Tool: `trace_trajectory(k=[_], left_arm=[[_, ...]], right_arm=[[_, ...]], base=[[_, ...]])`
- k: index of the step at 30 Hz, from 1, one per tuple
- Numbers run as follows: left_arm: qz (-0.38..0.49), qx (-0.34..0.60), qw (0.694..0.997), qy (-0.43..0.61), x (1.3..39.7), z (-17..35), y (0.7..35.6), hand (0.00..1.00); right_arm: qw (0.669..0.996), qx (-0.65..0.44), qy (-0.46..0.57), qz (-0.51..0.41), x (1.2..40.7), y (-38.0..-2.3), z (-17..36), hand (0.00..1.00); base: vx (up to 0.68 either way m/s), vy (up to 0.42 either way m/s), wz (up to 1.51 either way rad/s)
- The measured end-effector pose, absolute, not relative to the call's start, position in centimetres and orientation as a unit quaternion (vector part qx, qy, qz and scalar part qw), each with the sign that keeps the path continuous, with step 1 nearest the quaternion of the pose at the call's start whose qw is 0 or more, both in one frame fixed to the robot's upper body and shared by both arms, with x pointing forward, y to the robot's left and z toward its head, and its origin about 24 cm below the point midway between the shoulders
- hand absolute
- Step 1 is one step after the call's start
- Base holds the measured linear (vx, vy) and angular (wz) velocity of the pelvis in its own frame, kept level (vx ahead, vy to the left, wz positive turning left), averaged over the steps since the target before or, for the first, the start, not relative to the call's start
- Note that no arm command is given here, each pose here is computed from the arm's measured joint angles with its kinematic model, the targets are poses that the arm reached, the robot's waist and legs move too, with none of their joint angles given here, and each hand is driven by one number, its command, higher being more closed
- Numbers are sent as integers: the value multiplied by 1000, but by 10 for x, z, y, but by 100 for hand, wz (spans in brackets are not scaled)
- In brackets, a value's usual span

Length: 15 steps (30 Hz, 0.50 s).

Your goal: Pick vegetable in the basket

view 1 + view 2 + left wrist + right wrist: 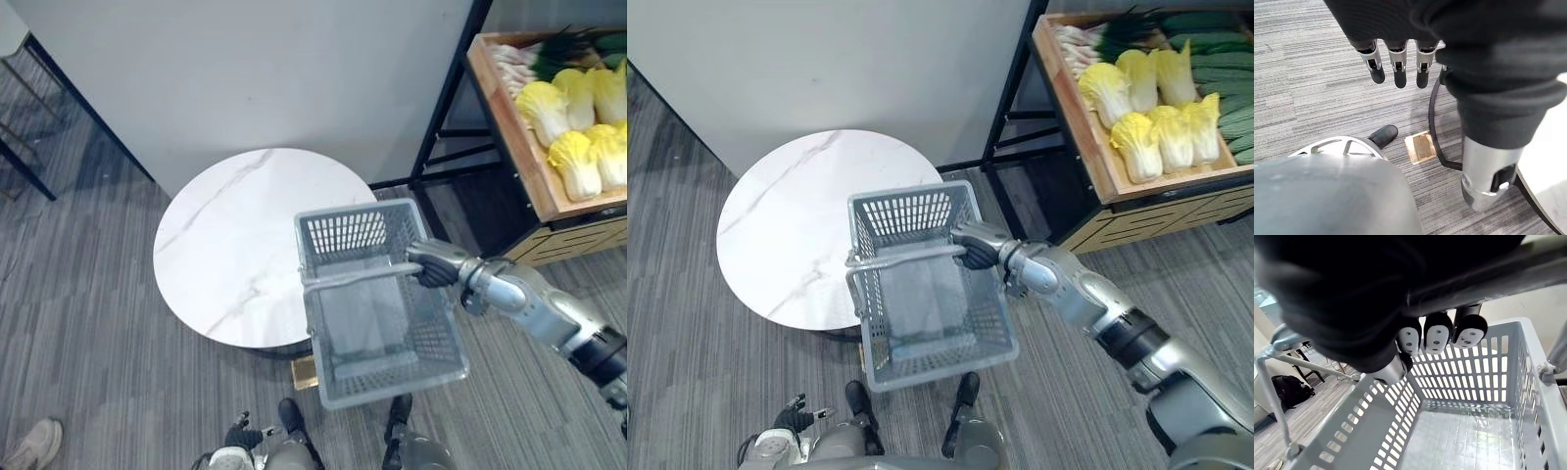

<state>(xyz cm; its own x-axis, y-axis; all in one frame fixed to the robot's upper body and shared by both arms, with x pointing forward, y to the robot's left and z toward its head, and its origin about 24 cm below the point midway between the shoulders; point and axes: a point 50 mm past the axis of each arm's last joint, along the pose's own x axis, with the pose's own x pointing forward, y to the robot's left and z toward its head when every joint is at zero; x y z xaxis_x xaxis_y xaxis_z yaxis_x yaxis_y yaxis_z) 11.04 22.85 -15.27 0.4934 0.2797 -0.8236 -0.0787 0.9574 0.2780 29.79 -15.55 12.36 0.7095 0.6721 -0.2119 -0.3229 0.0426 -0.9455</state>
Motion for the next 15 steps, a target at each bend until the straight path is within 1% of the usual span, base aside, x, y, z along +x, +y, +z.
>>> trace_trajectory(k=[3, 6, 15], left_arm=[[104, 103, 853, 500, 103, -154, 229, 0], [101, 106, 851, 505, 99, -155, 229, 0], [85, 108, 845, 517, 88, -158, 228, 0]], right_arm=[[700, -601, -129, 363, 290, -166, 118, 100], [707, -600, -105, 360, 285, -177, 110, 100], [719, -589, -83, 359, 275, -186, 96, 100]], base=[[25, -22, -21], [36, -24, -10], [45, -25, -9]])
